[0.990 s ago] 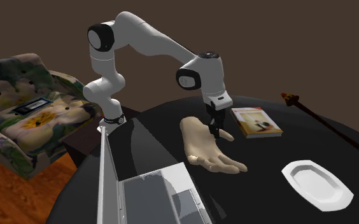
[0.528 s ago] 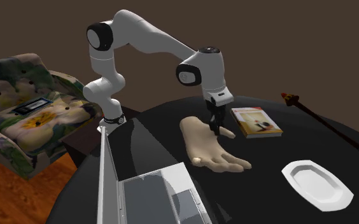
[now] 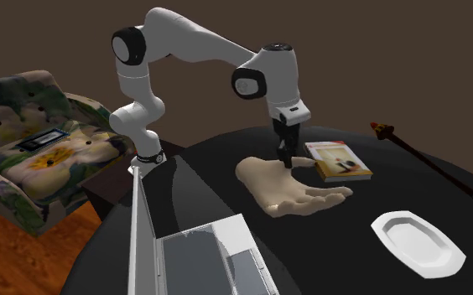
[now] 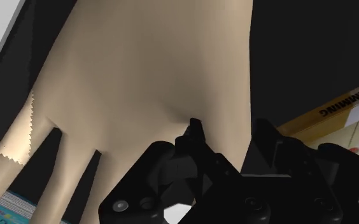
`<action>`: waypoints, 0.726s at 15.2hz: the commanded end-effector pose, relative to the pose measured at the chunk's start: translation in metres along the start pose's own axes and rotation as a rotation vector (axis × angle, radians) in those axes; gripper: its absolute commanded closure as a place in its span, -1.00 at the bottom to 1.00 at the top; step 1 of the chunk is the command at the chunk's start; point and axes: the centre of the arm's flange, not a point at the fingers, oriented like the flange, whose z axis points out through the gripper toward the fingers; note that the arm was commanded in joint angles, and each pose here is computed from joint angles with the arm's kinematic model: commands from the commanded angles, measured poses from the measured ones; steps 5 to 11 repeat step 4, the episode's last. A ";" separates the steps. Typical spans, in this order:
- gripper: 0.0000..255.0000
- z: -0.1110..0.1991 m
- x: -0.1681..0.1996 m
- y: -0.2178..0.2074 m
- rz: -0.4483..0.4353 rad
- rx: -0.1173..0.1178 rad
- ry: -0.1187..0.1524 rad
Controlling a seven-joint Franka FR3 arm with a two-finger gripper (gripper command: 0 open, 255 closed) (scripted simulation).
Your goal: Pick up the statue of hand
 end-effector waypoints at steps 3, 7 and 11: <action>1.00 -0.017 0.004 -0.001 0.000 0.000 0.003; 1.00 -0.017 0.004 -0.001 0.000 0.000 0.003; 1.00 -0.017 0.004 -0.001 0.000 0.000 0.003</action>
